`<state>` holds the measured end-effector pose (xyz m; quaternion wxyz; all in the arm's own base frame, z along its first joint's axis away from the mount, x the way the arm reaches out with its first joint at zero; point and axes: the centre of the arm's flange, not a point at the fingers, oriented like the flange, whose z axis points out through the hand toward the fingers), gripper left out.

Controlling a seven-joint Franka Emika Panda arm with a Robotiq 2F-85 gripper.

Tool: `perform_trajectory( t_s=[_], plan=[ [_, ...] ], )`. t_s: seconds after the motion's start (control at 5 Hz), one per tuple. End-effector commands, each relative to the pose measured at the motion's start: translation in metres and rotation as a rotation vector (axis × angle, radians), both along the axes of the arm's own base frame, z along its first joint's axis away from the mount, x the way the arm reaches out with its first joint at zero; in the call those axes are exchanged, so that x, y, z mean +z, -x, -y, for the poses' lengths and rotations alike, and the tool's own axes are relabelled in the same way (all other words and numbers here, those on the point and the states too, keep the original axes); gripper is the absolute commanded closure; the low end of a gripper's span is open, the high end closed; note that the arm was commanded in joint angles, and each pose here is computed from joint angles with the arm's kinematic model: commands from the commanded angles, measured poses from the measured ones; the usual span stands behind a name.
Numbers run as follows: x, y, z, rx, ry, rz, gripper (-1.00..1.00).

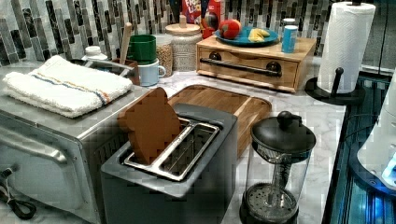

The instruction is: Open the drawer.

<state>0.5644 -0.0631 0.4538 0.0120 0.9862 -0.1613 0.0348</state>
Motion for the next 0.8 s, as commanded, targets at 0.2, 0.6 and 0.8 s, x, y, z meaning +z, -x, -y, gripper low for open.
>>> perform_trajectory(
  t_s=[0.2, 0.6, 0.8],
  plan=[
    [-0.051, 0.031, 0.076, 0.184, 0.009, -0.078, -1.0],
    [-0.068, 0.031, 0.099, 0.256, 0.022, -0.072, -1.0],
    [-0.081, 0.033, 0.095, 0.254, 0.028, -0.062, -1.0]
  ],
)
